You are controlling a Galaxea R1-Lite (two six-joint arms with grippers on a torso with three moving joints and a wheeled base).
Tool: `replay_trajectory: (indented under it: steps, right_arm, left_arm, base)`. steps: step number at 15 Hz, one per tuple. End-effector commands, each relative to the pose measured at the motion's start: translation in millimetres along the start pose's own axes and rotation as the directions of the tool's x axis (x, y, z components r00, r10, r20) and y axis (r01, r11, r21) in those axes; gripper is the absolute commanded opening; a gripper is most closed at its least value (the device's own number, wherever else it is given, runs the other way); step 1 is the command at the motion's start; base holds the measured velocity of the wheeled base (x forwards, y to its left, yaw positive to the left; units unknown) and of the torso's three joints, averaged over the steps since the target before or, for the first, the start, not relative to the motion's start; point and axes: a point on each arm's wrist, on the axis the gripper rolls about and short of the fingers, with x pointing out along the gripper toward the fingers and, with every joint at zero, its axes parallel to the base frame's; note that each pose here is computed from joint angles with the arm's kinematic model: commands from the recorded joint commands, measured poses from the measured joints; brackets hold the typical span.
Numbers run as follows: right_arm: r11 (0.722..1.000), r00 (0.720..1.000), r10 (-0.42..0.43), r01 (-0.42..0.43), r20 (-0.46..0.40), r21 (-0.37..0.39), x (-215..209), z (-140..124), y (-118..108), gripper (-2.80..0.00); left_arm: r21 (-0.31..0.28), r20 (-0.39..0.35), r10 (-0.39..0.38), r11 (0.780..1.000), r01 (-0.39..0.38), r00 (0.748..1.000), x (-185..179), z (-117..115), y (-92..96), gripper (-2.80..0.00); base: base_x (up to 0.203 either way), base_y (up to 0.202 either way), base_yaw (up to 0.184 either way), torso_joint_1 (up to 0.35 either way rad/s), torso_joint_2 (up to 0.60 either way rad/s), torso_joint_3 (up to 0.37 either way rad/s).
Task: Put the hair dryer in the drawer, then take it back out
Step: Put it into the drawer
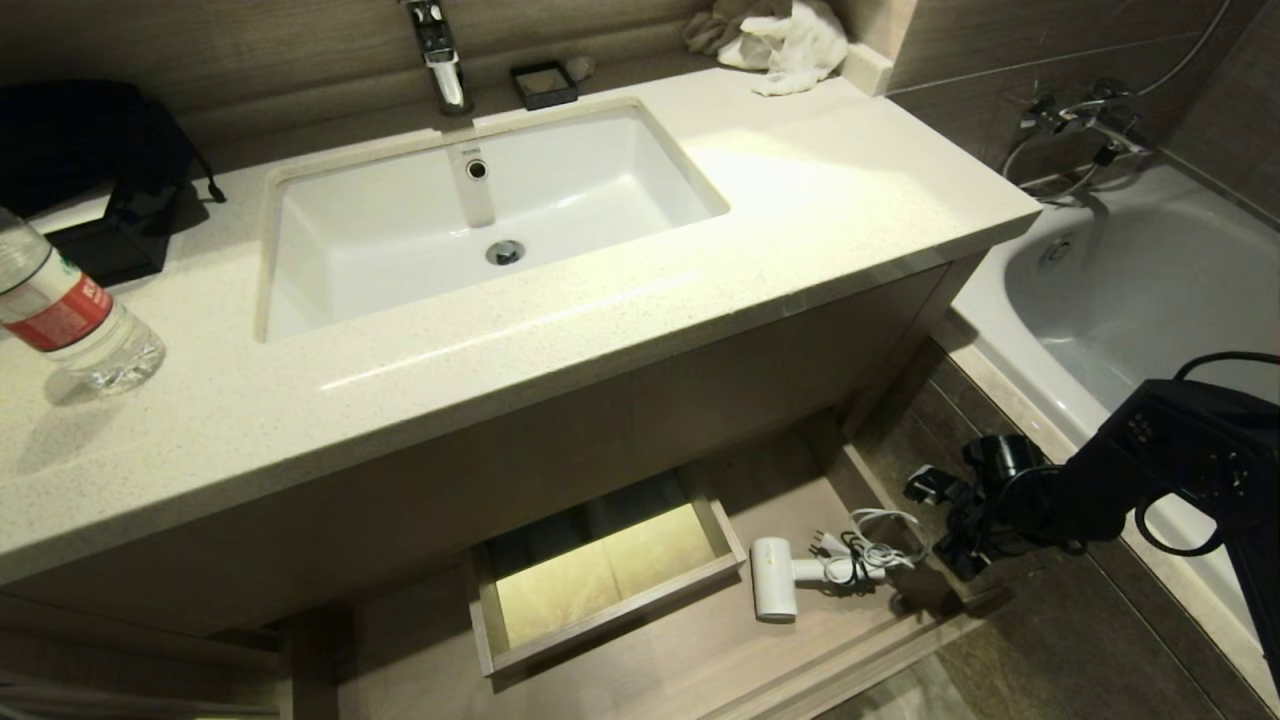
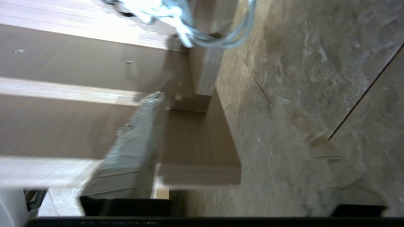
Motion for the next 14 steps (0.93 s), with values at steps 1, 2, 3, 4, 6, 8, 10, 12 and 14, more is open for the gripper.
replay_trajectory:
  steps: [1, 2, 3, 4, 6, 8, 10, 12, 14]
  right_arm:
    - [1.0, 1.0, -0.003, 0.003, -0.003, 0.003, 16.6, -3.4, -1.3, 0.0]
    - [1.0, 1.0, -0.014, 0.014, 0.007, 0.005, 21.8, -1.2, -4.5, 0.0]
    - [1.0, 1.0, -0.02, 0.02, 0.009, 0.009, 27.6, -1.9, -6.9, 0.0]
    - [1.0, 1.0, -0.023, 0.023, 0.011, 0.01, 31.6, -1.9, -7.7, 0.0]
    - [0.999, 0.999, -0.03, 0.03, 0.017, 0.013, 37.6, -1.2, -9.3, 0.0]
    - [0.999, 0.999, -0.036, 0.036, 0.024, 0.014, 43.2, 0.5, -10.6, 0.0]
    - [0.999, 0.999, -0.037, 0.037, 0.026, 0.014, 48.3, 0.1, -10.1, 0.0]
    - [0.999, 0.999, -0.04, 0.04, 0.028, 0.014, 52.0, 1.2, -10.1, 0.0]
    - [0.999, 0.998, -0.044, 0.044, 0.035, 0.013, 55.9, 2.5, -11.1, 0.0]
  left_arm:
    - [0.0, 0.0, 0.001, 1.0, -0.001, 1.0, 0.0, 0.0, 0.0, -2.8]
    - [0.0, 0.0, 0.001, 1.0, -0.001, 1.0, 0.0, 0.0, 0.0, -2.8]
    - [0.0, 0.0, 0.001, 1.0, -0.001, 1.0, 0.0, 0.0, 0.0, -2.8]
    - [0.0, 0.0, 0.001, 1.0, -0.001, 1.0, 0.0, 0.0, 0.0, -2.8]
    - [0.0, 0.0, 0.001, 1.0, -0.001, 1.0, 0.0, 0.0, 0.0, -2.8]
    - [0.0, 0.0, 0.001, 1.0, -0.001, 1.0, 0.0, 0.0, 0.0, -2.8]
    - [0.0, 0.0, 0.001, 1.0, -0.001, 1.0, 0.0, 0.0, 0.0, -2.8]
    - [0.0, 0.0, 0.001, 1.0, -0.001, 1.0, 0.0, 0.0, 0.0, -2.8]
    - [0.001, 0.0, 0.001, 1.0, -0.001, 1.0, 0.0, 0.0, 0.0, -2.8]
  base:
    - [0.0, 0.0, 0.0, 0.0, 0.0, 0.0]
    - [0.0, 0.0, 0.0, 0.0, 0.0, 0.0]
    - [0.0, 0.0, 0.0, 0.0, 0.0, 0.0]
    - [0.0, 0.0, 0.0, 0.0, 0.0, 0.0]
    - [0.0, 0.0, 0.0, 0.0, 0.0, 0.0]
    - [0.0, 0.0, 0.0, 0.0, 0.0, 0.0]
    - [0.0, 0.0, 0.0, 0.0, 0.0, 0.0]
    - [0.0, 0.0, 0.0, 0.0, 0.0, 0.0]
    - [0.0, 0.0, 0.0, 0.0, 0.0, 0.0]
